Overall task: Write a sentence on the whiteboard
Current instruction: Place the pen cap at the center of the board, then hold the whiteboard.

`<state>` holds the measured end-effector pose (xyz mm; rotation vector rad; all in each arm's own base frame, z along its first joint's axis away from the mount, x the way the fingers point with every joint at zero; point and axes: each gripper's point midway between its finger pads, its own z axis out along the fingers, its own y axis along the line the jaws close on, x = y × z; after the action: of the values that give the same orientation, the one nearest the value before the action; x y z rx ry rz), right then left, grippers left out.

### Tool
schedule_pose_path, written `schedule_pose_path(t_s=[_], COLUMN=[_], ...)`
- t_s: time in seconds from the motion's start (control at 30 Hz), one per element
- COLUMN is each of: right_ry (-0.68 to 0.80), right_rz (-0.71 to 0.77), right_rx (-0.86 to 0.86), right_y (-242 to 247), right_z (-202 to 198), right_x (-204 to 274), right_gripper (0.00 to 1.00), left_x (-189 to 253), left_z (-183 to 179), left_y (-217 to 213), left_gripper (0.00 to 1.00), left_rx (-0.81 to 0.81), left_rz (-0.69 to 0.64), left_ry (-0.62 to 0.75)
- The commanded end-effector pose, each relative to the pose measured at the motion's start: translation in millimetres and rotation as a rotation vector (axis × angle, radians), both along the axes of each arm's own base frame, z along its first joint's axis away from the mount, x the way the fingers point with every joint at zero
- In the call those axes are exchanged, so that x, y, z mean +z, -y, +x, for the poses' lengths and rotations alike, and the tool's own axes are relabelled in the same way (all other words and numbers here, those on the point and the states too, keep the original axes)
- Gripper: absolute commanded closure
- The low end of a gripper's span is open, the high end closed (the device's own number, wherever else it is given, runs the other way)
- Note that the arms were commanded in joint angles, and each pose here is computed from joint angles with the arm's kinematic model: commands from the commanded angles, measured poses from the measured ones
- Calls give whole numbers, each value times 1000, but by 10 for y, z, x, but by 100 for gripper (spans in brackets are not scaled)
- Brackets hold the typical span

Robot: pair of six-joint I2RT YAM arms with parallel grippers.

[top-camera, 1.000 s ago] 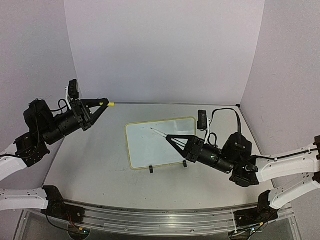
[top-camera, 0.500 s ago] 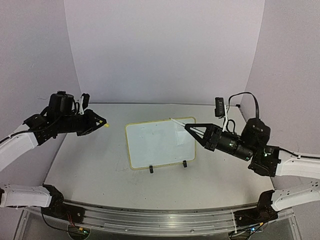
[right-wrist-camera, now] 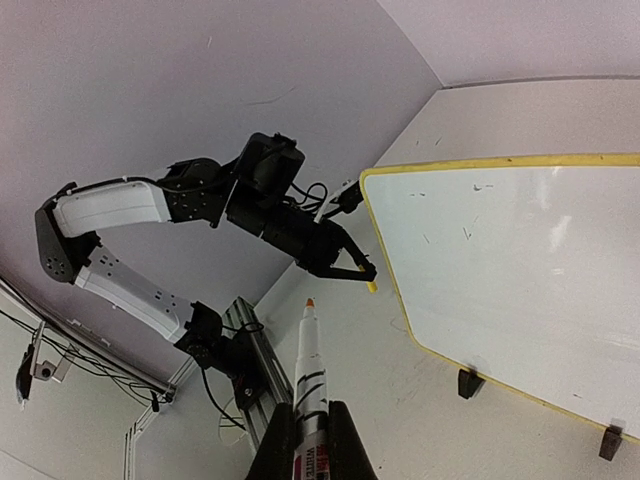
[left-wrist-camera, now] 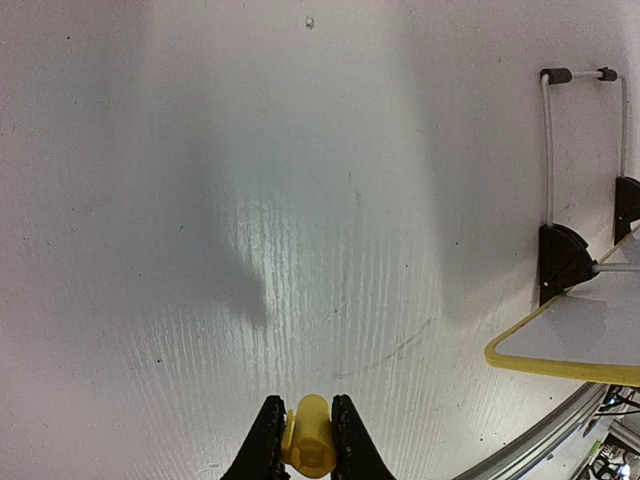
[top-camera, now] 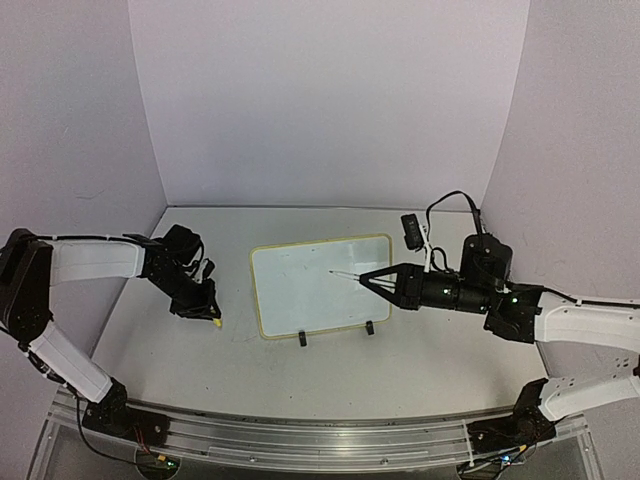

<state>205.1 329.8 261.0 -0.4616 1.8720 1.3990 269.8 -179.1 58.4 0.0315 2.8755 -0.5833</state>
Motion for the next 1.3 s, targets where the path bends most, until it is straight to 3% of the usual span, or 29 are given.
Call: schedule_pose_path(t_s=[0.0, 0.4, 0.53, 0.73, 0.83, 1.0, 1.27], right_ry=[30, 8, 7, 14, 24, 43, 72], right_rz=[28, -9, -17, -27, -25, -28, -52], right_rx=[60, 58, 51, 57, 59, 48, 95], right_y=[-103, -93, -77, -86, -79, -24, -35], right_z=[-19, -26, -24, -26, -36, -53, -126], right_x=[208, 98, 78, 103, 134, 197, 244], right_gripper=[100, 100, 100, 100, 100, 100, 100], left_x=[-64, -271, -256, -174, -95, 208, 997], left_z=[49, 90, 99, 126, 145, 197, 226], left_y=[25, 130, 111, 75, 24, -93, -18], left_gripper=[96, 79, 62, 47, 34, 13, 10], left_rx=[-49, -91, -83, -65, -48, -5, -122], left_rz=[7, -10, -3, 9, 29, 62, 22], left_ry=[13, -35, -24, 5, 31, 117, 250])
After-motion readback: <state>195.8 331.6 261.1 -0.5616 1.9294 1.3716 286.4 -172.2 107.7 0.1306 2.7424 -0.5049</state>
